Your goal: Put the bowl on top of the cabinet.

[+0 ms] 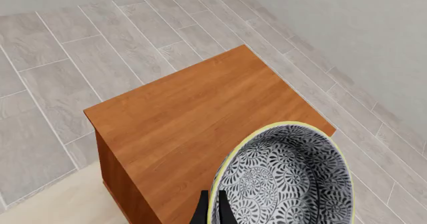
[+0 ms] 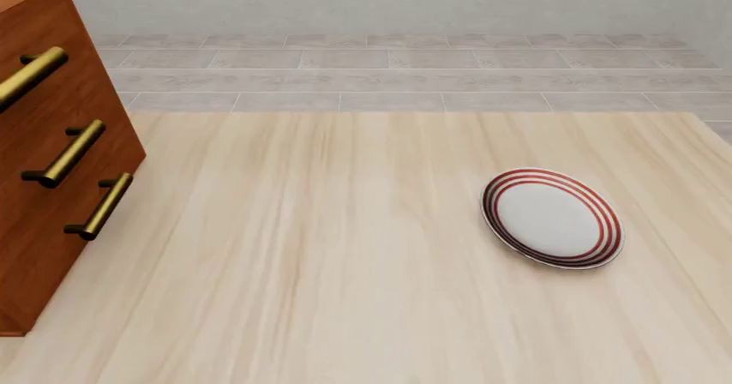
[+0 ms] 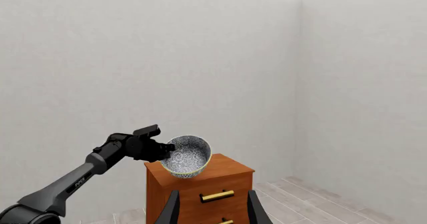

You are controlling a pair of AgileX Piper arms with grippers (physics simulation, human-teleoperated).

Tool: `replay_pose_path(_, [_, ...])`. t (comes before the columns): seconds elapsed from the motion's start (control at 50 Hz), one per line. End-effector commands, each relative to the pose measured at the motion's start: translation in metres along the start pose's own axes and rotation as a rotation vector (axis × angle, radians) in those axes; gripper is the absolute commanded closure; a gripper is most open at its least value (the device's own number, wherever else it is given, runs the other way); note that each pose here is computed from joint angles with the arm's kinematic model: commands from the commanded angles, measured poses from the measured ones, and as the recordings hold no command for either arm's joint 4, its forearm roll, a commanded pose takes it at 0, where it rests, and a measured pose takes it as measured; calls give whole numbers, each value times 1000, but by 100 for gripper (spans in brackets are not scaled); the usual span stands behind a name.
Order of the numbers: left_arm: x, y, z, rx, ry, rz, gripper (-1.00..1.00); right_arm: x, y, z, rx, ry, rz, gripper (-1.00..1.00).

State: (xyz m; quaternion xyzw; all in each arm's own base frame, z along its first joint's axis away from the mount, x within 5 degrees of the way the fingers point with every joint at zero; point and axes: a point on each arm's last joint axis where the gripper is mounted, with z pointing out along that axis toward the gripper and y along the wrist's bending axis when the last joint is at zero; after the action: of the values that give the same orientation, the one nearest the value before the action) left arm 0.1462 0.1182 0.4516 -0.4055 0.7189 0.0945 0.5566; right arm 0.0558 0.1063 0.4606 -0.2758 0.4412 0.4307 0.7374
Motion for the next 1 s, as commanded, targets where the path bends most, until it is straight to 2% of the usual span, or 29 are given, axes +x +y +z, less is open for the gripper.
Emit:
replay_pose_path(0.02, [3, 0, 8, 5, 1, -5, 100, 0, 0, 0, -1, -1, -2, -100])
replay_pose_path(0.34, [-2, -4, 25, 14, 8, 5, 100, 1, 0, 1, -1, 2, -3, -100])
replay_pose_path(0.72, [0, 1, 40, -9, 13, -27, 100, 7, 1, 4, -3, 14, -5, -100])
replay_pose_path(1.0, [0, 1, 49, -8, 15, -22, 100, 7, 0, 3, -3, 16, -6, -100])
